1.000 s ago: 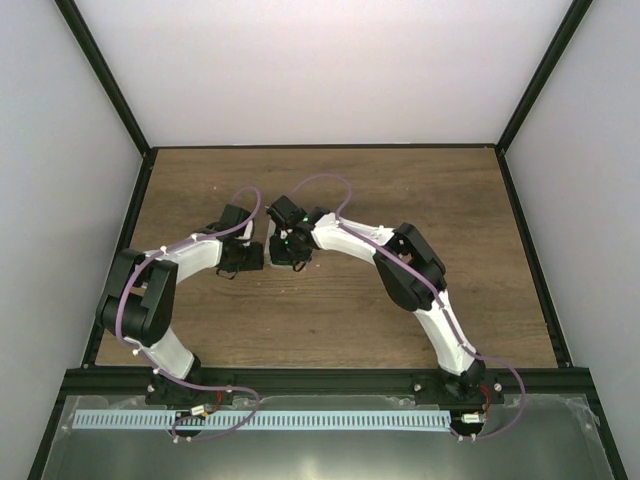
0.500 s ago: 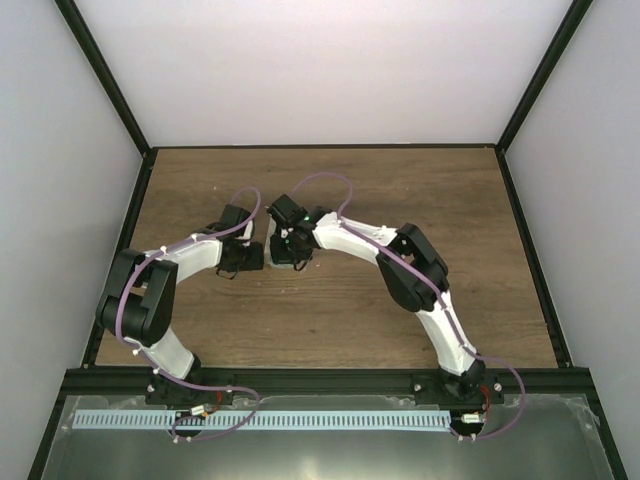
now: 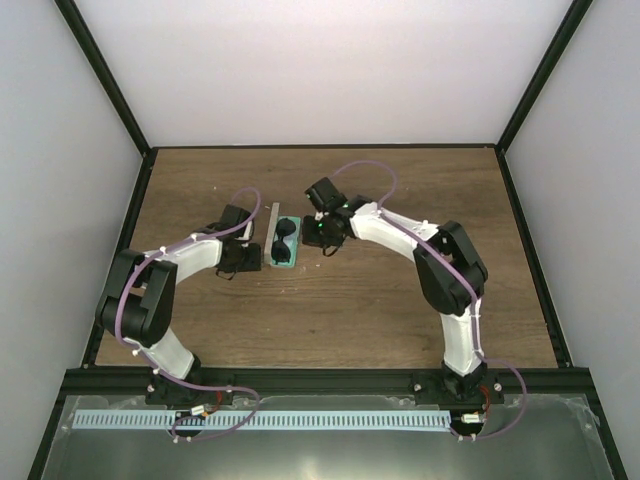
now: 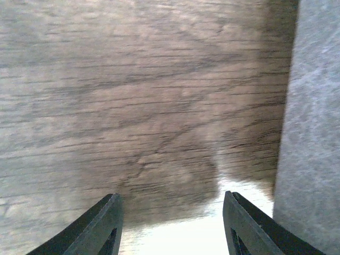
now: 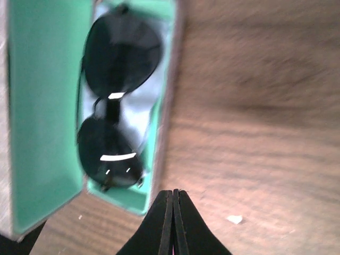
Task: Organize the sunglasses
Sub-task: Place the sunglasses in the sunglasses case, then close the sunglasses case at the center of the board.
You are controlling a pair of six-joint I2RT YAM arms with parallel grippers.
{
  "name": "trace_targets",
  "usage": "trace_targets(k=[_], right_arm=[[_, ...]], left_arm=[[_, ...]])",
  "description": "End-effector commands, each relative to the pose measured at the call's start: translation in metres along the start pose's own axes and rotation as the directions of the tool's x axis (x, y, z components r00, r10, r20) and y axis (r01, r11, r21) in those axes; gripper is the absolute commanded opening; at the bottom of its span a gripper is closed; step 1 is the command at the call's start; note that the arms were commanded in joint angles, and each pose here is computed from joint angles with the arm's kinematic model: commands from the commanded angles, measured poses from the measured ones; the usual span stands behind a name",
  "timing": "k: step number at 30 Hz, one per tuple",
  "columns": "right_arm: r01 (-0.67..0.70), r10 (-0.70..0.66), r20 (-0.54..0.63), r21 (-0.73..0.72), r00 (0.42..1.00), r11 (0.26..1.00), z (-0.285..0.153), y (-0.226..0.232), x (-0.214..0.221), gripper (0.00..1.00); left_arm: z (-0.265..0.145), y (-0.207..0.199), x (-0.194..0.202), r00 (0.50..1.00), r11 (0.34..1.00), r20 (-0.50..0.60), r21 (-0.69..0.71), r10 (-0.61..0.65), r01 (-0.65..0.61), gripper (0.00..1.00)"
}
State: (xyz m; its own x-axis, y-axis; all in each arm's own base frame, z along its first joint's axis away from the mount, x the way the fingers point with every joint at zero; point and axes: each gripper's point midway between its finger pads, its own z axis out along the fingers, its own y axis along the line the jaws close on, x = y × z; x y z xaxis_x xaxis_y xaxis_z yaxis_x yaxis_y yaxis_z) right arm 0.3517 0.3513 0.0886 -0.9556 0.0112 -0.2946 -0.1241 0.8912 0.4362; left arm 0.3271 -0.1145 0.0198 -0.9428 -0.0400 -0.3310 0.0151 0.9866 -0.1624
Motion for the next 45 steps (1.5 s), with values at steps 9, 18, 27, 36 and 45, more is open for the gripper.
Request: trace_targets(k=[9,18,27,36,45], right_arm=[[-0.041,0.039,-0.034,-0.063,0.999,0.997,0.043,-0.005,-0.017,0.01],[-0.043,0.036,-0.082,-0.077,0.996,0.996,0.065,-0.009,-0.009,0.01],[-0.057,0.044,-0.112,-0.121,0.993,0.991,0.078,-0.003,-0.007,0.01],[-0.072,0.049,-0.138,-0.166,0.989,0.983,0.08,0.003,0.0,0.01],[-0.063,0.05,-0.109,-0.115,0.993,0.991,0.065,-0.01,0.002,0.01]], left_arm=[[-0.02,-0.007,-0.062,0.998,0.998,0.068,-0.064,0.015,-0.011,0.54],[-0.018,-0.029,-0.089,0.998,1.0,0.058,-0.017,0.027,-0.026,0.55],[-0.014,-0.046,-0.078,0.999,0.999,0.022,0.02,0.049,-0.05,0.55],[0.011,-0.083,-0.057,0.991,0.991,-0.04,0.055,0.125,-0.123,0.55],[0.025,-0.089,-0.038,0.982,0.985,-0.076,0.025,0.171,-0.169,0.55]])
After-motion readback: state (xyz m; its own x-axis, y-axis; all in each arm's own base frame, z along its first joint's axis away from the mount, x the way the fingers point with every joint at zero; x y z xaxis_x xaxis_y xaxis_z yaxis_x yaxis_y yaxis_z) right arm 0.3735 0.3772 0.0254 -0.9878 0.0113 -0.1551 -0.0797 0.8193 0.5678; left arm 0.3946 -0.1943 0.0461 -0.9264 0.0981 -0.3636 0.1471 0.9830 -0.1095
